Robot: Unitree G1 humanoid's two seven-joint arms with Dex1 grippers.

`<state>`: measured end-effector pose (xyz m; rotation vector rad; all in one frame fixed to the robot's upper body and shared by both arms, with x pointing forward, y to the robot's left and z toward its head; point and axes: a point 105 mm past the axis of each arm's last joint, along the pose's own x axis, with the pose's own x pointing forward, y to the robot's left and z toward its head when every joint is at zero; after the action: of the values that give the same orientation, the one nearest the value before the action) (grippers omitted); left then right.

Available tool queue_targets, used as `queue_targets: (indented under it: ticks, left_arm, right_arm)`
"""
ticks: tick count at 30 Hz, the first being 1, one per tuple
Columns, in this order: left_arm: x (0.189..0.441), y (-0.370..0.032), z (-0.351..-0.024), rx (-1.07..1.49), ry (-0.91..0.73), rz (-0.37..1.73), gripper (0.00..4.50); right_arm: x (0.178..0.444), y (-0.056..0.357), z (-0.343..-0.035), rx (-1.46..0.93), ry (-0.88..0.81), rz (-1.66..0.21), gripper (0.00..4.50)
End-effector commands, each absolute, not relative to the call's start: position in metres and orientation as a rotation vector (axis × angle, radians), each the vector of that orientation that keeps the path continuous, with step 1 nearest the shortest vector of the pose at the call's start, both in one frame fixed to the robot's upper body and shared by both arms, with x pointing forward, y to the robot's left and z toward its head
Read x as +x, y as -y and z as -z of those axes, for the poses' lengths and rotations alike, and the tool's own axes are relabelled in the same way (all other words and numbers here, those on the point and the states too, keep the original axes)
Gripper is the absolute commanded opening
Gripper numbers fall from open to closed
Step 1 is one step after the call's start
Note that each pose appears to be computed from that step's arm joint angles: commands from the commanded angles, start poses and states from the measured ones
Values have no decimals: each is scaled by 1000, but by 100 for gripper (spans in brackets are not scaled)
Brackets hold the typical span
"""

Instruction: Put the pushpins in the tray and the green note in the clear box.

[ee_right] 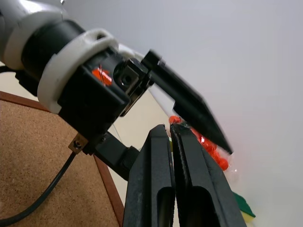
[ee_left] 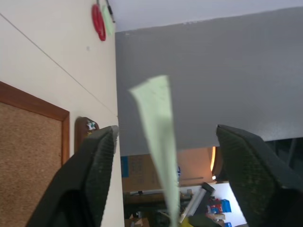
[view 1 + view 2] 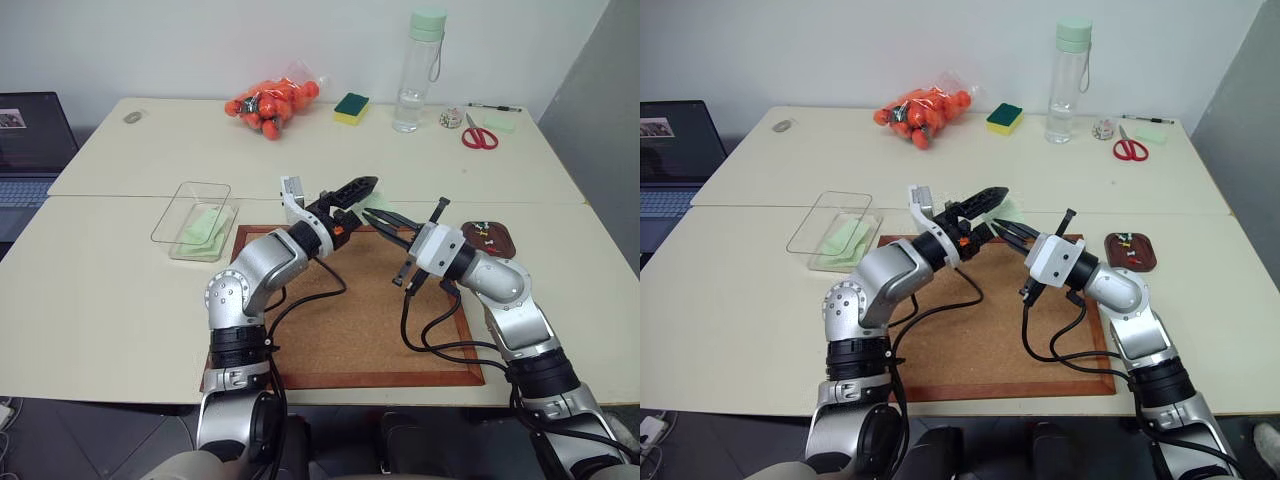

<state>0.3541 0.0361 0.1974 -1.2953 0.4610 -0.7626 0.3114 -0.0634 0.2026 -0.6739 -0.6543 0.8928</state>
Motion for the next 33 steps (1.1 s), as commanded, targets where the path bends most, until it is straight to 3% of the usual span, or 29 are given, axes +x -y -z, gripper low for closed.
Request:
queue_targets:
  ticks: [1, 13, 26, 33]
  left_arm:
    - [351, -33, -212, -1300, -422, 825, 235]
    - [349, -35, -208, -1294, -432, 821, 3]
    - [354, -40, -195, -1233, -441, 764, 3]
    - [355, -46, -191, -1210, -434, 734, 3]
  right_arm:
    - [302, 59, -219, -692, 736, -891, 0]
    - [302, 57, -221, -668, 731, -904, 0]
    - [303, 61, -235, -567, 728, -849, 0]
    - [307, 80, -249, -527, 730, -724, 0]
